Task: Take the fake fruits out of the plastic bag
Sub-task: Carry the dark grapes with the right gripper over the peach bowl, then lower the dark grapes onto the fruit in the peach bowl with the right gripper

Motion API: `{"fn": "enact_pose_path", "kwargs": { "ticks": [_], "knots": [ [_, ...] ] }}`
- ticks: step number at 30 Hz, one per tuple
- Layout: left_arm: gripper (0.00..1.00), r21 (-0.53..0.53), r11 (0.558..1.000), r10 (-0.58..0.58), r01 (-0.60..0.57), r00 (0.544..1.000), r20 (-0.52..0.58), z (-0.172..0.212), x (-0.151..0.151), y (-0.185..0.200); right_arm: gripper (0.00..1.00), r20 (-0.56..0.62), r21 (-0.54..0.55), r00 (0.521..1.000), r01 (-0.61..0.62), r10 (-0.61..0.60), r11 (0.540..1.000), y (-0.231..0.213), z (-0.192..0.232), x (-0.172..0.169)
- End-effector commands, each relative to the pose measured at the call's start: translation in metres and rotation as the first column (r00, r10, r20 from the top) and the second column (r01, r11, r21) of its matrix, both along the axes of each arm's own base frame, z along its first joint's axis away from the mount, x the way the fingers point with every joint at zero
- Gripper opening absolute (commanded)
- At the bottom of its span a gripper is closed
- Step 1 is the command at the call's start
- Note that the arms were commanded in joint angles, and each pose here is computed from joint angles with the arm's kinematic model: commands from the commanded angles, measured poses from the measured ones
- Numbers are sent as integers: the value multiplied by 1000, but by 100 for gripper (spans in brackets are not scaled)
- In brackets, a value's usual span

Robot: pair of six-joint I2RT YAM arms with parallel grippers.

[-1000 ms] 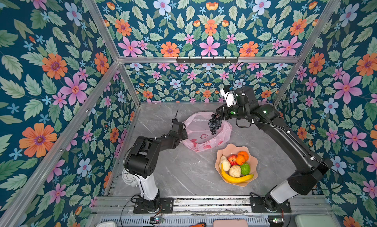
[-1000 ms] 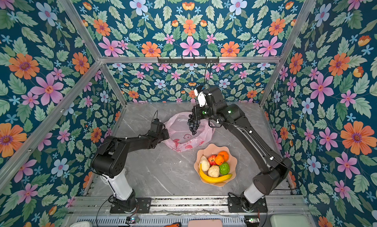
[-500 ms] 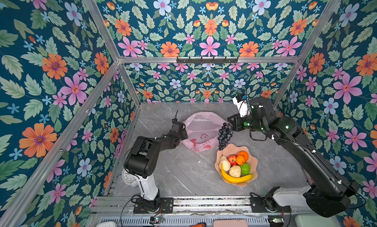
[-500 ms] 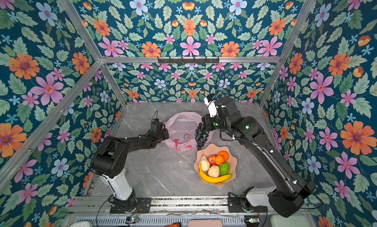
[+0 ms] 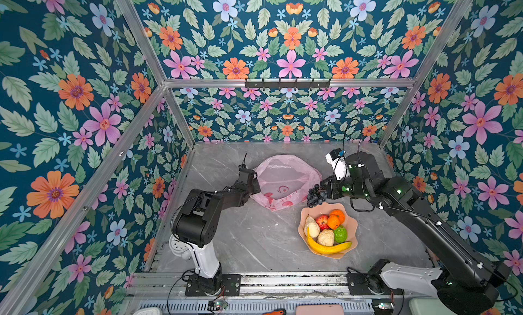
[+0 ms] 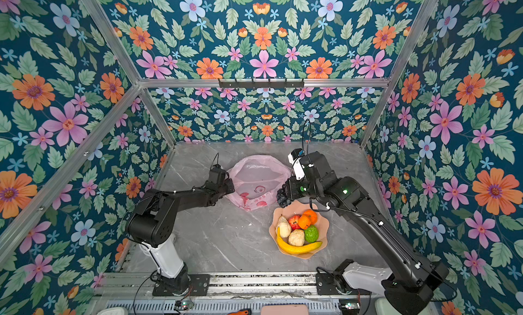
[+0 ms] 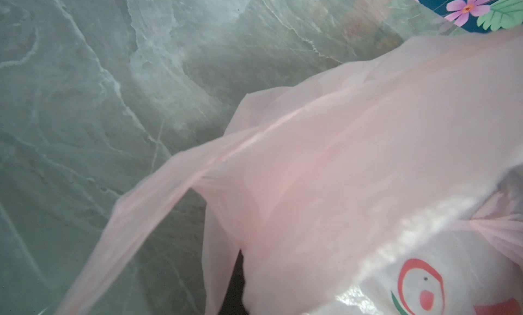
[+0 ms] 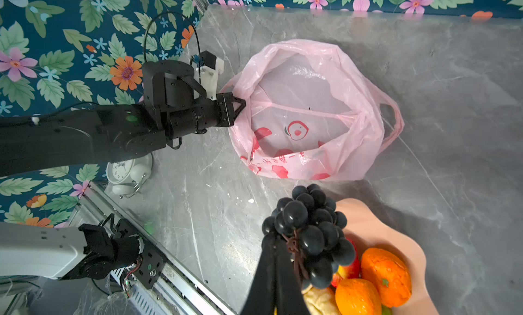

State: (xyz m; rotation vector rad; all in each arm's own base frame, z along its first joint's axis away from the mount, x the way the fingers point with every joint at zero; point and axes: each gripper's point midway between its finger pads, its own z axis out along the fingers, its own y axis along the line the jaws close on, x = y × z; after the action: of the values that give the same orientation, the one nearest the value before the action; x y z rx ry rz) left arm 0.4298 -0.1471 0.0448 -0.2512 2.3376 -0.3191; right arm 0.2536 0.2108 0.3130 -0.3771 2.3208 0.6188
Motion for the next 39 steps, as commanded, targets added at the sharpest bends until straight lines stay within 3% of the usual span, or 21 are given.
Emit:
{"fn": "enact_pose_path", "kwargs": {
  "ticks": [1,24,39],
  "knots": [
    [0,12,1000,-3,3,1000,15,3,3,1,0,0,23,1000,-2,2,1000,2,2,-3],
    [0,19,1000,-3,3,1000,17,4,3,2,0,-101,29,994,-37,40,999,21,-37,-14],
    [0,20,1000,-4,4,1000,16,4,3,1,0,-83,-130,989,112,-123,985,-15,-65,1]
  ]
}}
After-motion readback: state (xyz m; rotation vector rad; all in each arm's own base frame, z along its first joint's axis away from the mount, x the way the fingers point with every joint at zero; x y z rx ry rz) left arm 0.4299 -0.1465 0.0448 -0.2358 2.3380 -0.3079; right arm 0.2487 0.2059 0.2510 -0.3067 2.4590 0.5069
